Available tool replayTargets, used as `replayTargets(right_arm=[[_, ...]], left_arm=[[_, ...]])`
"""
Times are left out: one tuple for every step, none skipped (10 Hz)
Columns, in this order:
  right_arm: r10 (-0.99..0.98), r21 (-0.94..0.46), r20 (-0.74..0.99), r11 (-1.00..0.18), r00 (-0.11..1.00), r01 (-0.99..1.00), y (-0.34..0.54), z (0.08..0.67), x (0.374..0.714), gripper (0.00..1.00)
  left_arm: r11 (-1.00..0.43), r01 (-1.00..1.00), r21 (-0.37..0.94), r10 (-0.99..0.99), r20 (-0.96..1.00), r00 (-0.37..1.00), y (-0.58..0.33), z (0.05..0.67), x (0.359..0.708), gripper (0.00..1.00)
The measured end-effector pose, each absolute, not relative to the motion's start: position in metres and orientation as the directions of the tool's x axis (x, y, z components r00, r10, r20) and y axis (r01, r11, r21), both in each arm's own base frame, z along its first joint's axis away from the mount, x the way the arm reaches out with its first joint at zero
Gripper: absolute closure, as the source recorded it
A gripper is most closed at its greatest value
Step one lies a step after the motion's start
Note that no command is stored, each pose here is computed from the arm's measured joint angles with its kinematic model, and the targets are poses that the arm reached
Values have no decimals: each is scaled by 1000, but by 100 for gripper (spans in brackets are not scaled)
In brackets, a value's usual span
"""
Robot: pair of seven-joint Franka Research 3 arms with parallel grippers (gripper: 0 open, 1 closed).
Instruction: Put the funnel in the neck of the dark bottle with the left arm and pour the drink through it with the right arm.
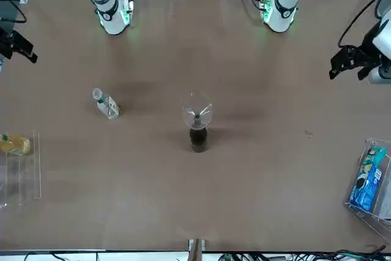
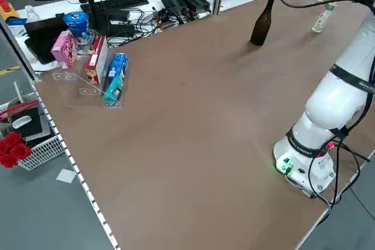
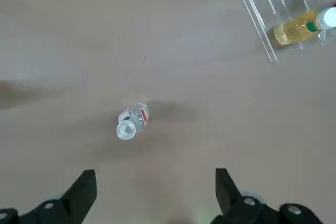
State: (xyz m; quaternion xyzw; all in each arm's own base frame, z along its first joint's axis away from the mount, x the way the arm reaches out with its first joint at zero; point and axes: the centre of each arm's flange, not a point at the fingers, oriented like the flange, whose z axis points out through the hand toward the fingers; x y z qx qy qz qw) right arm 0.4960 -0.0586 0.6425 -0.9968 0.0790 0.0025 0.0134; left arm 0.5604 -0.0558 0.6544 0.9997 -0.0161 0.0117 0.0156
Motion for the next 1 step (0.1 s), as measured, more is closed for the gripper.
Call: replayTargets(right_arm=[[-157,-26,-7,-987,988,-157,-58,642,496,0]], left_arm=[[-999,-33,31,-32,25,999,-56,654,560,2]])
